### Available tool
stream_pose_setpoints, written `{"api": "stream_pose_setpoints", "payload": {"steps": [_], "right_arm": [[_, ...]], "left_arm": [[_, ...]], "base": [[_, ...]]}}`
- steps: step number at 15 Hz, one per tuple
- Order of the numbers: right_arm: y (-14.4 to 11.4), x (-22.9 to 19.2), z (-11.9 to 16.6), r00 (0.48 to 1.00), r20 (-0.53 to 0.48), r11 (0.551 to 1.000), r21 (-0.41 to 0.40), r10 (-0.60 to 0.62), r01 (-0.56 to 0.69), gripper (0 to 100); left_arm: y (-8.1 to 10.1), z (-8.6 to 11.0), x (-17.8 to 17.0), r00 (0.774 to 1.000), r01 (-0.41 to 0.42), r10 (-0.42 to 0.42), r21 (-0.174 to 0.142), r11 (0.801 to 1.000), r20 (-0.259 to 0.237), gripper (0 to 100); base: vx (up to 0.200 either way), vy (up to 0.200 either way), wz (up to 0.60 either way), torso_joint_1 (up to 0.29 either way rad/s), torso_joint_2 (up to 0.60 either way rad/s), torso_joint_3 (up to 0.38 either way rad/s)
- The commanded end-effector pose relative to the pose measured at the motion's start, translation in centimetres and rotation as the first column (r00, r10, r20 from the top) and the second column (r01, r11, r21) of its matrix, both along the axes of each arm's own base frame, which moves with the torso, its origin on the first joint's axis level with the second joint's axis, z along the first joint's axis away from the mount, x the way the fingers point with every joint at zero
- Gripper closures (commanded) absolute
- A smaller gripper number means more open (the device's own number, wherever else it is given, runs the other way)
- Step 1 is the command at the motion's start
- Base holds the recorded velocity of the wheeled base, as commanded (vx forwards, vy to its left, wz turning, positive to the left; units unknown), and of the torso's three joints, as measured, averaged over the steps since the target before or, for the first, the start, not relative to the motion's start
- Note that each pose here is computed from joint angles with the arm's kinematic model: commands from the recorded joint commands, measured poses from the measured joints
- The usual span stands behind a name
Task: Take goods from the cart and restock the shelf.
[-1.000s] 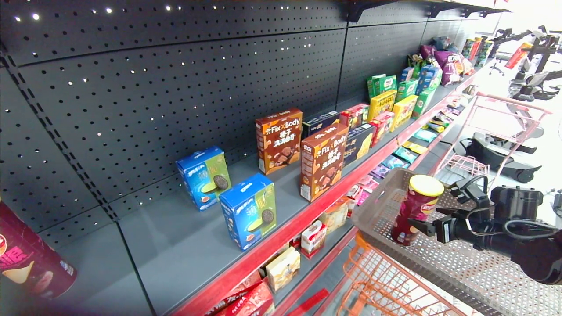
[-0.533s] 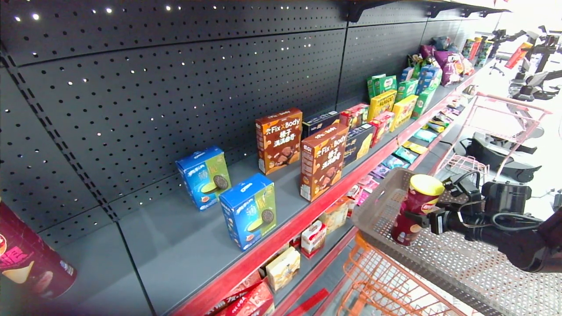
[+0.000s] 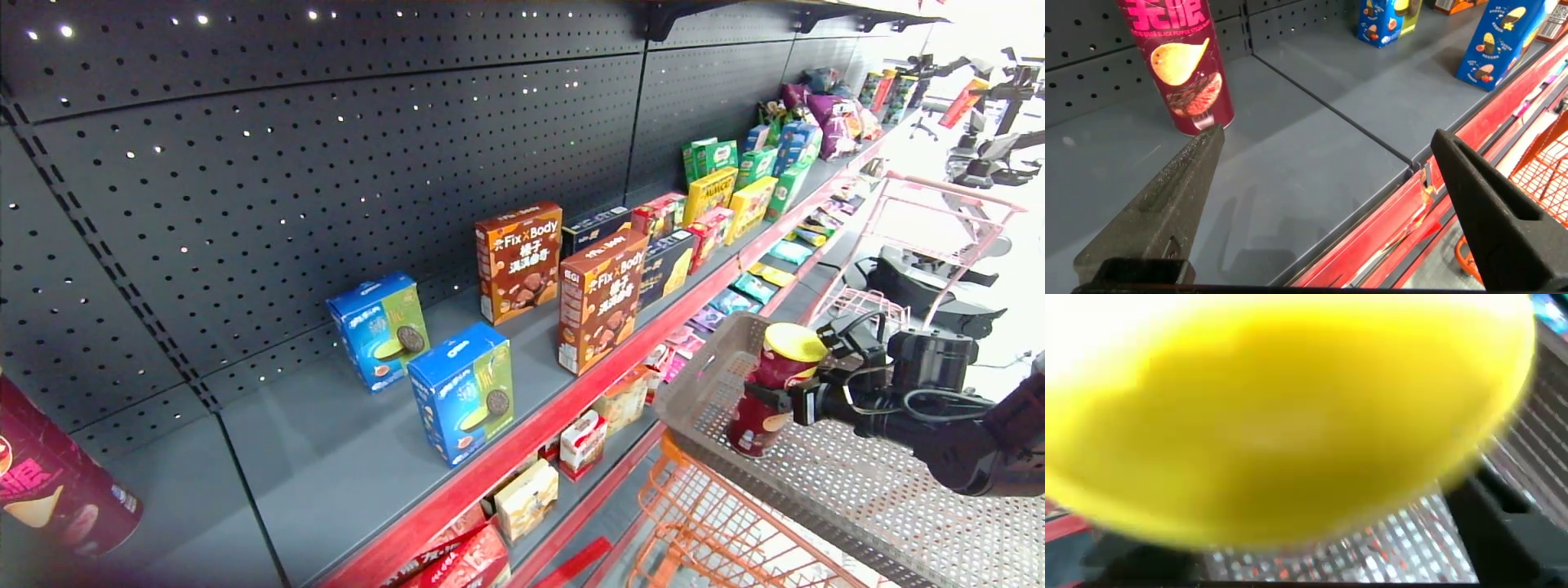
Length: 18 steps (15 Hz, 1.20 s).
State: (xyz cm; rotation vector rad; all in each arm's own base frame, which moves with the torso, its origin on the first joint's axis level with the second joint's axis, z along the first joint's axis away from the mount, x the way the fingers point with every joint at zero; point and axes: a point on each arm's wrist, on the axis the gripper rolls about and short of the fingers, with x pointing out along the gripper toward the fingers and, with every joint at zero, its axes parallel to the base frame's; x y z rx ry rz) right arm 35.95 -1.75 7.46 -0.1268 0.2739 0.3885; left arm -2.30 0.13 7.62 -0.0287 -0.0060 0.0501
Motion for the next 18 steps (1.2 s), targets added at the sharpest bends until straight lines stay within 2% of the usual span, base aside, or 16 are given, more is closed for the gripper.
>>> {"api": "stream_pose_setpoints", "payload": {"steps": [1, 4, 6, 8, 9, 10, 11, 13, 15, 17, 18], "right_arm": [[0.0, 0.2, 0.3, 1.0, 0.01, 1.0, 0.001, 0.008, -0.008, 100], [0.0, -1.0, -0.2, 1.0, -0.022, 1.0, 0.005, 0.009, -0.009, 100], [0.1, -2.0, 1.1, 1.0, 0.002, 1.0, 0.003, 0.009, -0.009, 100], [-0.5, -3.6, 5.0, 0.995, 0.1, 1.0, 0.003, -0.021, 0.021, 100], [-0.5, -4.5, 6.6, 0.99, 0.136, 0.999, 0.031, -0.036, 0.032, 100], [-0.5, -4.8, 7.0, 0.989, 0.144, 0.999, 0.037, -0.041, 0.036, 100], [-0.4, -6.7, 9.2, 0.978, 0.188, 0.994, 0.074, -0.094, 0.082, 100], [-0.1, -11.0, 11.6, 0.961, 0.189, 0.977, 0.116, -0.201, 0.182, 100], [0.4, -16.5, 12.6, 0.953, 0.166, 0.962, 0.138, -0.255, 0.234, 100], [0.8, -20.2, 12.7, 0.945, 0.195, 0.958, 0.169, -0.264, 0.232, 100], [1.1, -23.6, 12.4, 0.928, 0.252, 0.955, 0.18, -0.275, 0.234, 100]], "left_arm": [[0.0, 0.0, 0.0, 1.0, 0.0, 0.0, -0.001, 1.0, -0.001, 0], [0.0, 0.0, 0.0, 1.0, 0.0, 0.0, -0.001, 1.0, -0.001, 0], [0.0, 0.0, 0.0, 1.0, 0.0, 0.0, -0.001, 1.0, -0.001, 0], [0.0, 0.0, 0.0, 1.0, 0.0, 0.0, -0.001, 1.0, -0.001, 0], [0.0, 0.0, 0.0, 1.0, 0.0, 0.0, -0.001, 1.0, -0.001, 0], [0.0, 0.0, 0.0, 1.0, -0.002, 0.002, -0.001, 1.0, -0.001, 0], [0.0, 0.0, 0.0, 1.0, 0.0, 0.0, -0.001, 1.0, -0.001, 0], [0.0, 0.0, 0.0, 1.0, -0.002, 0.002, -0.001, 1.0, -0.001, 0], [0.0, 0.0, 0.0, 1.0, 0.0, 0.0, -0.001, 1.0, -0.001, 0], [0.0, 0.0, 0.0, 1.0, 0.0, 0.0, -0.001, 1.0, -0.001, 0], [0.0, 0.0, 0.0, 1.0, 0.0, 0.0, -0.001, 1.0, -0.001, 0]], "base": [[0.0, 0.0, 0.0, 0.0, 0.0, 0.0], [0.0, 0.0, 0.0, 0.0, 0.0, 0.0], [0.0, 0.0, 0.0, 0.0, 0.0, 0.0], [0.0, 0.0, 0.0, 0.0, 0.0, 0.0], [0.0, 0.0, 0.0, 0.0, 0.0, 0.0], [0.0, 0.0, 0.0, 0.0, 0.0, 0.0], [0.0, 0.0, 0.0, 0.0, 0.0, 0.0], [0.0, 0.0, 0.0, 0.0, 0.0, 0.0], [0.0, 0.0, 0.0, 0.0, 0.0, 0.0], [0.0, 0.0, 0.0, 0.0, 0.0, 0.0], [0.0, 0.0, 0.0, 0.0, 0.0, 0.0]]}}
